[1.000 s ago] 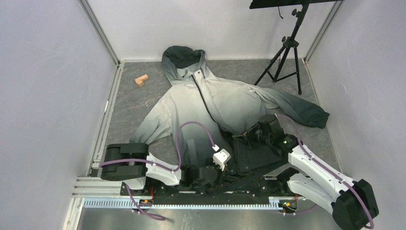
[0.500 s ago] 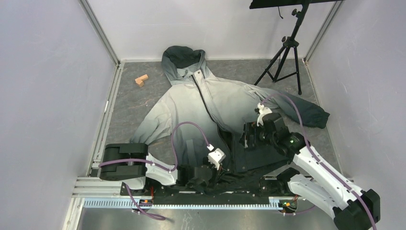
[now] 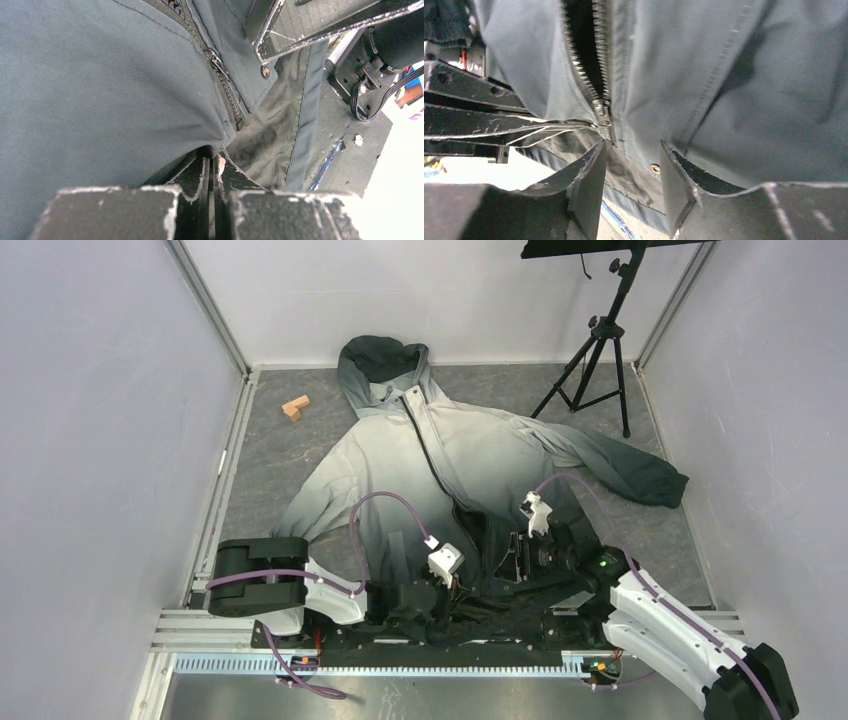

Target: Zip up the jacket

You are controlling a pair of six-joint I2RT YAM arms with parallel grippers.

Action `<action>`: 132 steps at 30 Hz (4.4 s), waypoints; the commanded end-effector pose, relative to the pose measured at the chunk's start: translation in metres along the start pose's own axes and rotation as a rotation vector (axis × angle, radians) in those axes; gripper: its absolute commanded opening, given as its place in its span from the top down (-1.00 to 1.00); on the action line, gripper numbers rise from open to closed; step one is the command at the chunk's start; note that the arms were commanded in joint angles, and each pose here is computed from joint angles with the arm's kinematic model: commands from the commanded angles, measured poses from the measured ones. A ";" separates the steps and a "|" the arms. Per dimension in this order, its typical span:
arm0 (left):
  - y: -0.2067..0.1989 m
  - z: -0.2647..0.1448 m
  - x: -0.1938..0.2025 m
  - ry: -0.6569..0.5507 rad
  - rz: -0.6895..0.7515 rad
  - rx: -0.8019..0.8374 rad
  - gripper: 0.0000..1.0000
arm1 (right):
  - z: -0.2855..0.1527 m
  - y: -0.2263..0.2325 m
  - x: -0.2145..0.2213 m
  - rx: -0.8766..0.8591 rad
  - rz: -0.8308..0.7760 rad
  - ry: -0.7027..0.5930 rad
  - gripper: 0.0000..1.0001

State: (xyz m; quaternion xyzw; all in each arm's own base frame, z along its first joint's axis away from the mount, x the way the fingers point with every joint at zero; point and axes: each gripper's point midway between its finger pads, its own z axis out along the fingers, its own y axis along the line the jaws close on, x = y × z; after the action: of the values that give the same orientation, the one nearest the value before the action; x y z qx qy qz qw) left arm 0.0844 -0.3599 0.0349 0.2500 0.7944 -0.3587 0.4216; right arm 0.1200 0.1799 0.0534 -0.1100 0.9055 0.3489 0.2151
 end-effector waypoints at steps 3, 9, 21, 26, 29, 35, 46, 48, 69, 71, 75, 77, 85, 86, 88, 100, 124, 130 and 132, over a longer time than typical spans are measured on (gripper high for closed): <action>-0.007 0.001 -0.017 -0.056 -0.060 0.025 0.96 | 0.007 0.038 -0.014 -0.163 -0.102 -0.066 0.19; -0.008 0.002 -0.017 -0.054 -0.061 0.032 0.95 | 0.014 0.044 -0.013 -0.154 -0.127 -0.047 0.24; -0.014 0.003 -0.018 -0.050 -0.055 0.060 0.96 | 0.024 0.043 -0.011 -0.133 -0.134 -0.039 0.21; -0.016 0.003 -0.017 -0.044 -0.048 0.070 0.95 | 0.025 0.045 -0.017 -0.116 -0.144 -0.052 0.25; -0.016 0.003 -0.018 -0.047 -0.049 0.073 0.95 | 0.026 0.042 -0.018 -0.087 -0.153 -0.047 0.29; -0.017 0.003 -0.017 -0.047 -0.048 0.074 0.95 | 0.029 0.044 -0.019 -0.079 -0.151 -0.044 0.42; -0.018 0.004 -0.017 -0.043 -0.046 0.078 0.95 | 0.028 0.044 -0.028 -0.010 -0.196 -0.051 0.55; -0.018 0.003 -0.018 -0.045 -0.048 0.079 0.96 | 0.030 0.043 -0.026 -0.006 -0.195 -0.039 0.56; -0.015 0.003 -0.016 -0.047 -0.052 0.072 0.96 | 0.029 0.035 -0.025 0.114 -0.216 -0.020 0.94; -0.014 0.003 -0.016 -0.046 -0.050 0.065 0.96 | 0.023 0.035 -0.031 0.164 -0.178 -0.018 1.00; -0.013 0.008 -0.013 -0.021 -0.034 0.040 0.95 | 0.006 0.048 -0.040 0.245 -0.025 0.032 1.00; -0.015 0.009 -0.014 -0.018 -0.028 0.045 0.95 | 0.002 0.057 -0.043 0.261 0.028 0.070 1.00; -0.013 0.007 -0.014 -0.022 -0.040 0.042 0.95 | 0.009 0.068 -0.046 0.224 0.364 0.060 1.00; -0.013 0.007 -0.014 -0.022 -0.038 0.041 0.95 | 0.011 0.068 -0.047 0.193 0.410 0.037 1.00; -0.014 0.007 -0.014 -0.021 -0.039 0.042 0.96 | 0.013 0.069 -0.058 0.149 0.488 -0.028 1.00; -0.014 0.003 -0.016 -0.035 -0.045 0.054 0.96 | -0.002 0.030 -0.045 0.151 -0.040 -0.010 -0.01; -0.018 0.007 -0.016 -0.024 -0.033 0.060 0.96 | 0.013 0.036 -0.011 0.223 -0.223 0.086 0.28; -0.019 0.007 -0.016 -0.024 -0.033 0.064 0.95 | 0.019 0.037 -0.011 0.250 -0.223 0.078 0.26; -0.019 0.007 -0.016 -0.022 -0.032 0.065 0.95 | 0.021 0.040 -0.013 0.253 -0.226 0.074 0.26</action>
State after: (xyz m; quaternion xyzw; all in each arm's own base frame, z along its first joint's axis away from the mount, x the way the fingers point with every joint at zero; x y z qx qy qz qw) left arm 0.0812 -0.3697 0.0404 0.2565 0.7911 -0.3797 0.4053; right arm 0.1090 0.2064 0.0503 -0.2077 0.9389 0.1914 0.1968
